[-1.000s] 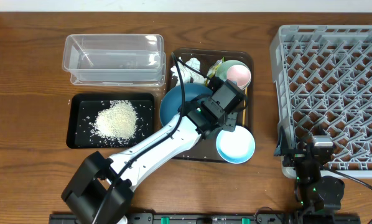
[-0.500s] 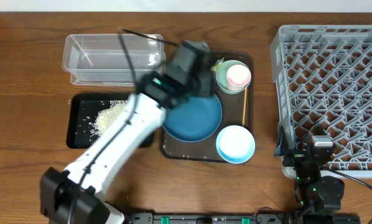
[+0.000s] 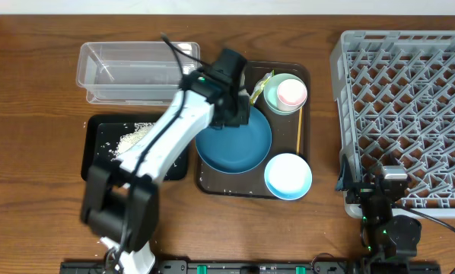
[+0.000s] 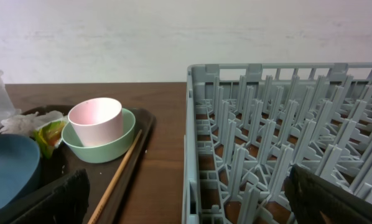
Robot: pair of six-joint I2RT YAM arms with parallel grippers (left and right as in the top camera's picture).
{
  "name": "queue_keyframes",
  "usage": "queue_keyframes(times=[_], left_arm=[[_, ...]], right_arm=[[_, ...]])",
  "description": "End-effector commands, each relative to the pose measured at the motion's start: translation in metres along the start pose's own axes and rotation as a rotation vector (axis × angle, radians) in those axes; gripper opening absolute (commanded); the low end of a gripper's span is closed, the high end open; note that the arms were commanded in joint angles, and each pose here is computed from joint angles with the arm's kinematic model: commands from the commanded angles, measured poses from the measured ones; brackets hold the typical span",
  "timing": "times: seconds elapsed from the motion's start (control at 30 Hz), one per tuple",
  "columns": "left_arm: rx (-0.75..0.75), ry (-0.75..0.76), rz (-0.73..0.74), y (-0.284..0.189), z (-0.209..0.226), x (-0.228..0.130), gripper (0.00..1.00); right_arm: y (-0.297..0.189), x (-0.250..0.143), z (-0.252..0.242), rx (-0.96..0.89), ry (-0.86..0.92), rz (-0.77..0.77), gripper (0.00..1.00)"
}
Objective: Sort waste into correct bins and load items into the dishwasher rack
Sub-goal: 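Carry the emptied blue bowl back and set it on the dark tray, then release the blue bowl and lift the left gripper away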
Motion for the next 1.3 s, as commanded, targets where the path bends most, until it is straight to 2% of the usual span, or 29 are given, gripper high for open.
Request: queue_keyframes(times=[0.0,0.17,0.37,0.43,0.6,0.9,1.1,1.27], left_arm=[[0.038,-0.056,0.078,0.020,-0.001,-0.009,0.06],[0.088,-0.061,0.205,0.034,-0.006,-0.029,0.06],[0.107,0.012,0.264,0.037,-0.032,-0.052,0.06],[0.124,0.044,0.260,0.038,-0.041,-0.058,0.06],[0.296,0.029,0.148,0.039,-0.046,-0.059,0.06],[0.285,-0.006,0.109,0.045,-0.046,-0.056,0.06],[0.297,-0.043,0.157,0.055,-0.039,-0.069,0.06],[0.241,-0.057,0.229,0.059,-0.040,-0.078,0.06]], right_arm=[[0.000,0.000,-0.001,-0.005,-0.011,0.001,0.99],[0.000,0.000,-0.001,-0.005,-0.011,0.001,0.99],[0.000,0.000,-0.001,-0.005,-0.011,0.001,0.99],[0.000,0.000,-0.001,-0.005,-0.012,0.000,0.99],[0.000,0.000,-0.001,-0.005,-0.011,0.001,0.99],[0.000,0.000,-0.001,-0.005,-0.011,0.000,0.99],[0.000,0.000,-0.001,-0.005,-0.011,0.001,0.99],[0.000,0.000,-0.001,-0.005,-0.011,0.000,0.99]])
Point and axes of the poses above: each gripper's point midway between its finger pads, its own y axis out along the fingers, its own z axis along the line the jaws close on, x = y × z, the point moved 10 cm from there along -y, back along the fingers, and after that the axes turned 4 degrees about y, right-handed, at the moved point
